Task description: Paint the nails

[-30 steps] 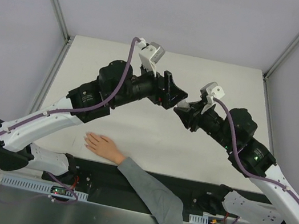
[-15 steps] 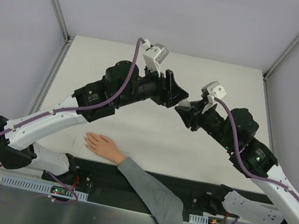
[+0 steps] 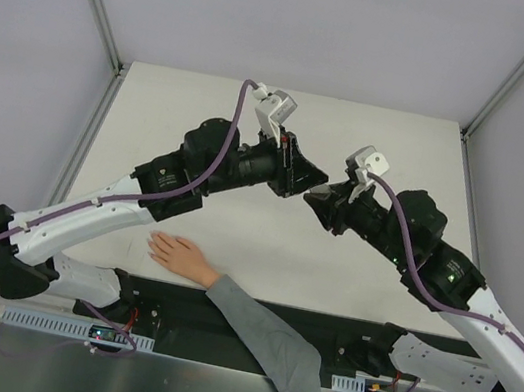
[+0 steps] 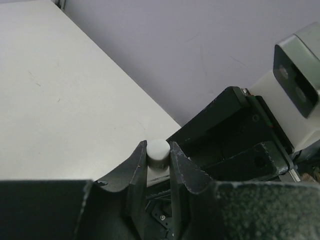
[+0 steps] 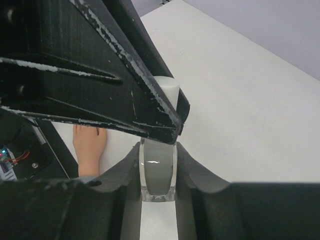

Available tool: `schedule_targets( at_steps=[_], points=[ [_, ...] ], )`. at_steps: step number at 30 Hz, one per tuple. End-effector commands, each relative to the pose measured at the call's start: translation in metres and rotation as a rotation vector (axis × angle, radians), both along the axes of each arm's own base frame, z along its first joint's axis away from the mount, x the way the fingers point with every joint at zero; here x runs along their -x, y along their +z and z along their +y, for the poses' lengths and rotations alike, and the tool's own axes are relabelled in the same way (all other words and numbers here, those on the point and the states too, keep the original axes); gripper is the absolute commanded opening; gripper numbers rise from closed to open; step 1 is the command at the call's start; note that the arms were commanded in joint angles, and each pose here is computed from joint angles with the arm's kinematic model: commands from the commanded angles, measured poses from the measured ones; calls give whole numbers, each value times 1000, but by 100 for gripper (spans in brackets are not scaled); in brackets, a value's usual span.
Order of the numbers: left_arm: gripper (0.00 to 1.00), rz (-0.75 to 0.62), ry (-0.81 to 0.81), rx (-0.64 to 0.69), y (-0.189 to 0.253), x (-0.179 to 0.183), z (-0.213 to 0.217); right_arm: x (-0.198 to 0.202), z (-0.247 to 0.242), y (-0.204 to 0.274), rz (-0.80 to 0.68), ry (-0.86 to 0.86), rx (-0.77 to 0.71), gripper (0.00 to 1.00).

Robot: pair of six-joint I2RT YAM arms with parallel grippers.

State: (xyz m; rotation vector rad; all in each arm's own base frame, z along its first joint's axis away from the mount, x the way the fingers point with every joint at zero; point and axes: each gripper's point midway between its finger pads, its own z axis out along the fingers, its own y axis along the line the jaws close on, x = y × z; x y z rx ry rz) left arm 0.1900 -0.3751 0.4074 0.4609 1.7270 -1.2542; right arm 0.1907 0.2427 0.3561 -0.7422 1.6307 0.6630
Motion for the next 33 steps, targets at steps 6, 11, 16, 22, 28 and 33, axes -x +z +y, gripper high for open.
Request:
schedule_targets(
  at_steps=[6,11,16,22,28,33],
  points=[
    [0,-203,-554,139,8,104,7,111,23,90,-131,622,-342,0],
    [0,-364,-839,295,22,162,37,195,11,125,-65,1126,-489,0],
    [0,-327,-906,269,22,169,37,194,12,125,-58,1121,-500,0],
    [32,-286,-688,126,27,138,38,171,25,100,-62,1030,-373,0],
    [76,-365,-382,131,64,100,73,123,33,63,-44,771,-191,0],
    [79,-302,-103,76,65,60,93,60,25,53,-28,395,-141,0]
  ],
)
